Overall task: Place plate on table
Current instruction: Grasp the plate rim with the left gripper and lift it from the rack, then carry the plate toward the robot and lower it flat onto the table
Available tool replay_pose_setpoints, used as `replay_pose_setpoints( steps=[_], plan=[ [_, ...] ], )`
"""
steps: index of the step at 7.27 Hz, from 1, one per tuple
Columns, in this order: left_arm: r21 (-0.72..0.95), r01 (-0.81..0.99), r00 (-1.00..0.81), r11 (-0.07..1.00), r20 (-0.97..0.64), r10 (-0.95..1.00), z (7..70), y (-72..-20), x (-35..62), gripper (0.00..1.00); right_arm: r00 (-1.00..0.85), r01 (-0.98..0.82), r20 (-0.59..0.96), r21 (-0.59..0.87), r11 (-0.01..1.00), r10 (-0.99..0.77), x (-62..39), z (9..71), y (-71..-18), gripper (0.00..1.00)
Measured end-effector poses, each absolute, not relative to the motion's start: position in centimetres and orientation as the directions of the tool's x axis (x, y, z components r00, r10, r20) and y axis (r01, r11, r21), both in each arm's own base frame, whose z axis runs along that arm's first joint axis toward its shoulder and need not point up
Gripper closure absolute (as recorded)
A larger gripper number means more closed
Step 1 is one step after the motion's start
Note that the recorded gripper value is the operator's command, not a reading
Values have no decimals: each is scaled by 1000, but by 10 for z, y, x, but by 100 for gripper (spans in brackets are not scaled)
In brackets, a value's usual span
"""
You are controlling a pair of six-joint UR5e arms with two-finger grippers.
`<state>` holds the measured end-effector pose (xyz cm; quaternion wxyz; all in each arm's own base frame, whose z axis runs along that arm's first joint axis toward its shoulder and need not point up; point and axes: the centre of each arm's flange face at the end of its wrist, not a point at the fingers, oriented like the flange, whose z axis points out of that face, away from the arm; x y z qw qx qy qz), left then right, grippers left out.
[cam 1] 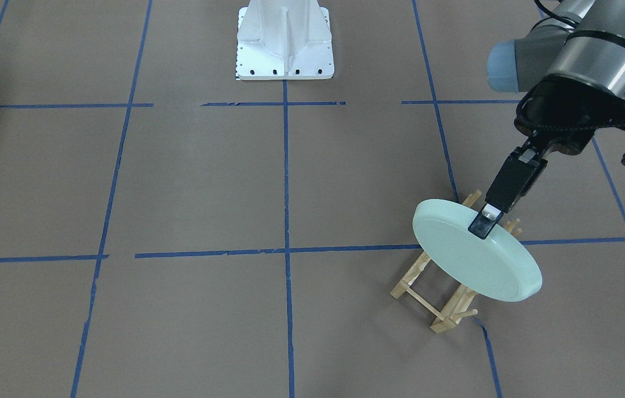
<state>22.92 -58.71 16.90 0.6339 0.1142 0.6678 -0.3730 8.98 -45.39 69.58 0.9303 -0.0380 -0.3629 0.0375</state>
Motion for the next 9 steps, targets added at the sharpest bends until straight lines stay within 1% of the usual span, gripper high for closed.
replay_pose_setpoints(
  steps=[2, 4, 5, 7, 8, 9],
  plan=[
    [-399, 577, -16, 713, -878, -478, 152, -548, 300, 100, 734, -42, 672, -98, 994, 97, 90, 696, -454, 0],
    [-431, 541, 230, 722, -750, -620, 141, -503, 394, 100, 734, -42, 672, -98, 994, 97, 90, 696, -454, 0],
    [-425, 534, 353, 731, -674, -649, 146, -483, 430, 100, 734, -42, 672, -98, 994, 97, 90, 696, -454, 0],
    [-366, 495, 599, 788, -513, -615, 166, -466, 506, 100, 734, -42, 672, -98, 994, 97, 90, 696, -454, 0],
    [-342, 468, 691, 815, -433, -578, 178, -469, 546, 75, 734, -42, 672, -98, 994, 97, 90, 696, -454, 0],
    [-317, 431, 759, 845, -378, -529, 189, -473, 569, 1, 734, -42, 672, -98, 994, 97, 90, 696, -454, 0]
  ],
)
